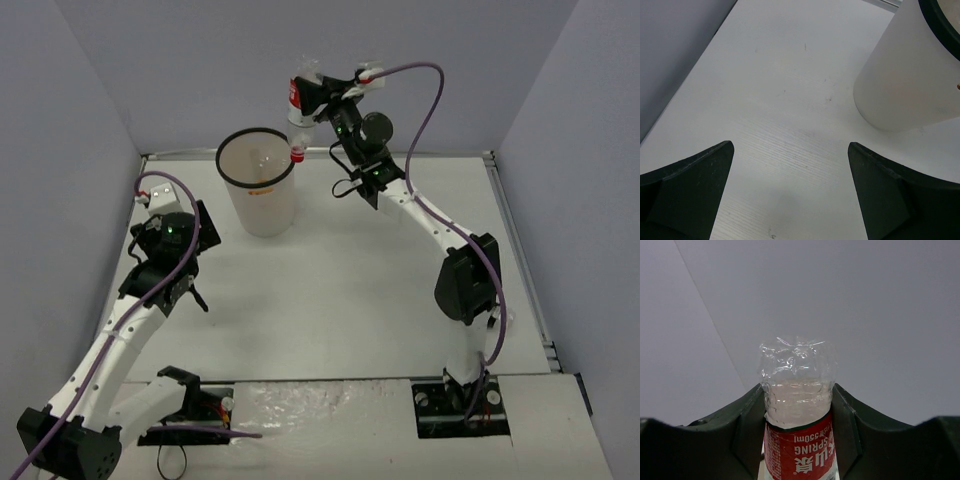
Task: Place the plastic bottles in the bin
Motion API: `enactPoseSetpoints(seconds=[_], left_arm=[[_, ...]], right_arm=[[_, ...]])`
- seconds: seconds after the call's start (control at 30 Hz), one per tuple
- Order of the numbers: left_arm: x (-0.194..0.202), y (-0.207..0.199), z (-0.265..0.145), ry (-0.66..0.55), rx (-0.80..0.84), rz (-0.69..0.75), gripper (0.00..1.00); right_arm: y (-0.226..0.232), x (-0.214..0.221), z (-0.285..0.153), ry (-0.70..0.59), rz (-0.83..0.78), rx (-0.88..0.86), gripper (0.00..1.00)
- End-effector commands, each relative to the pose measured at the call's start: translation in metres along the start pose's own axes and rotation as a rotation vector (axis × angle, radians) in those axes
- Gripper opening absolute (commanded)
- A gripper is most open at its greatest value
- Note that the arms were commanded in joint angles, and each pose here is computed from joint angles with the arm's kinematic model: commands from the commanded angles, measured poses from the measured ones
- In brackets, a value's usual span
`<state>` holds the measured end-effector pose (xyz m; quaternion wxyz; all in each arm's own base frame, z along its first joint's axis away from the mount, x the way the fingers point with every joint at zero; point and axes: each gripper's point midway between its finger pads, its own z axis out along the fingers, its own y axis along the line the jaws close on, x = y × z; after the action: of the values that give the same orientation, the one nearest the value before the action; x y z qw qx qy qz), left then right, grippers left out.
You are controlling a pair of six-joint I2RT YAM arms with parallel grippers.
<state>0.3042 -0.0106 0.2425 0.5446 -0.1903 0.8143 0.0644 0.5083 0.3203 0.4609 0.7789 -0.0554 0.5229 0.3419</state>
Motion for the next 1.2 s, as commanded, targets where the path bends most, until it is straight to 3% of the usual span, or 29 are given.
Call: enactPoseSetpoints(seconds=[0.0, 0.07, 0.23, 0.77, 0.83, 0.97, 1.03, 1.17], left_arm=[[-0.024, -0.009, -0.004, -0.066, 0.038, -0.051, 0.97], [-0.023, -0.009, -0.002, -0.063, 0.037, -0.048, 0.97], [-0.021, -0.011, 0.001, -0.050, 0.034, -0.036, 0.97], [-0.015, -0.026, 0.009, -0.024, 0.084, -0.050, 0.97], [-0.014, -0.026, 0.010, -0.021, 0.085, -0.049, 0.97], [-0.013, -0.027, 0.011, -0.018, 0.081, -0.059, 0.97], [-0.012, -0.028, 0.012, -0.018, 0.084, -0.067, 0.97], [-0.012, -0.031, 0.013, -0.016, 0.091, -0.076, 0.97]], right_arm=[[0.027, -0.062, 0.020, -0.366, 0.054, -0.115, 0.30], [0.026, -0.069, 0.025, -0.470, 0.097, -0.098, 0.31], [0.026, -0.059, 0.044, -0.564, 0.216, -0.066, 0.33], [0.072, 0.052, 0.051, -0.401, 0.192, -0.094, 0.43], [0.077, 0.058, 0.052, -0.377, 0.188, -0.099, 0.54], [0.086, 0.073, 0.055, -0.277, 0.168, -0.127, 0.93], [0.088, 0.074, 0.053, -0.233, 0.144, -0.130, 0.99], [0.089, 0.058, 0.044, -0.204, 0.109, -0.123, 1.00]])
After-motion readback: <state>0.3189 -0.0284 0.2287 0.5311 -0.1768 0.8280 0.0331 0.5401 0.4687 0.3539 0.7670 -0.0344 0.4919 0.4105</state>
